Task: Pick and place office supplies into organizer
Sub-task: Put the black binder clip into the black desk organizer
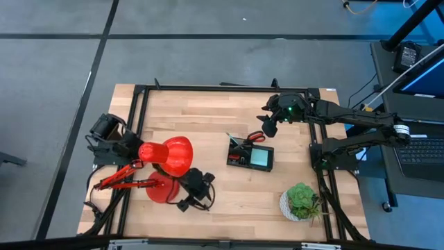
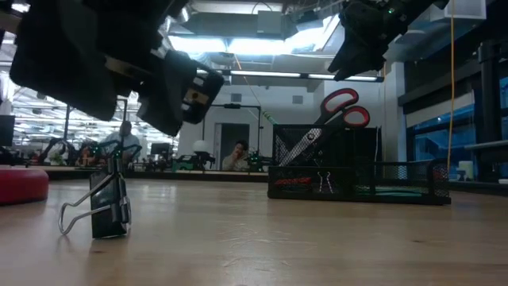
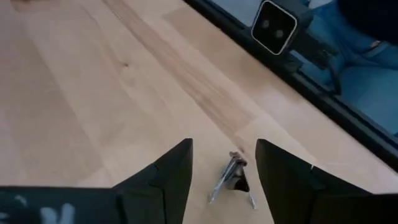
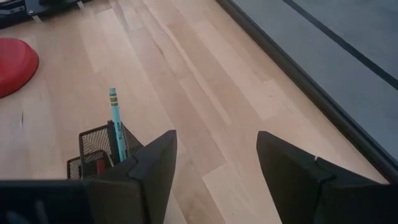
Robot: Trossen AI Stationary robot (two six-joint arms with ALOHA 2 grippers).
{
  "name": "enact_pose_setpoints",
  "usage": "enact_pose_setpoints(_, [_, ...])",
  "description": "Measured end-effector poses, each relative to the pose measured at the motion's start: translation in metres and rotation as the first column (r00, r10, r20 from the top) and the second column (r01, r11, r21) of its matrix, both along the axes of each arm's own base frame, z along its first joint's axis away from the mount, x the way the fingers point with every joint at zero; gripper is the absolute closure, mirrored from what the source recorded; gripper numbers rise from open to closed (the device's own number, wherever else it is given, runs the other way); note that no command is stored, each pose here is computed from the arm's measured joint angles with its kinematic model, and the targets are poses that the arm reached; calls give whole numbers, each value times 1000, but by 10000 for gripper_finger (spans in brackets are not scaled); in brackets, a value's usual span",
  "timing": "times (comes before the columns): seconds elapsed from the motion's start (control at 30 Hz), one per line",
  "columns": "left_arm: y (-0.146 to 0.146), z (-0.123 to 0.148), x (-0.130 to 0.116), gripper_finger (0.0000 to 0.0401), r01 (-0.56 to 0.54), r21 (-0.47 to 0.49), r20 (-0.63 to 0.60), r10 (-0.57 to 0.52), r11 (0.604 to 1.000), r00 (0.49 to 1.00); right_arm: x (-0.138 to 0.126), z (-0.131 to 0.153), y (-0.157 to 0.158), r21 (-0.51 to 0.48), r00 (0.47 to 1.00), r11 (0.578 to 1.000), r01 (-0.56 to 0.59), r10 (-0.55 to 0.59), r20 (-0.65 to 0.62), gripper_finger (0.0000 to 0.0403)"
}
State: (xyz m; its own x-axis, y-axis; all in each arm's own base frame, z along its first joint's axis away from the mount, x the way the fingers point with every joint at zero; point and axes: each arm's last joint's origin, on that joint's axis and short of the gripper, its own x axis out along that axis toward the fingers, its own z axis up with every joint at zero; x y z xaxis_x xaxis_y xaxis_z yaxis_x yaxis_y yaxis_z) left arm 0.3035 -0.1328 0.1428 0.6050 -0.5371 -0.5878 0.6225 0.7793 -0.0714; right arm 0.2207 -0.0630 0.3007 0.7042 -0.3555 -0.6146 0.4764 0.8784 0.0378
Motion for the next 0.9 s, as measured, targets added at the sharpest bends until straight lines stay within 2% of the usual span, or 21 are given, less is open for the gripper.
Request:
enact_pose_setpoints(0.43, [-15, -25, 0, 237, -2, -6, -54, 2, 1000, 999, 0, 0, 0, 3, 1000, 1000, 2, -2, -2, 179])
enact_pose_setpoints(0.6, [-15, -33, 1, 239, -14, -7, -78, 13, 1000, 997, -1, -10, 0, 9, 1000, 1000, 3, -3, -23, 179])
enact_pose_setpoints(0.73, [-15, -32, 2, 260, -14, -13, -68, 13, 1000, 998, -2, -17, 0, 14, 999, 1000, 3, -2, -43, 179])
enact_pose_setpoints(0.9, [-10, -32, 4, 305, -22, -15, -71, 20, 1000, 997, -2, -18, 1, 14, 999, 1000, 2, -1, -47, 179])
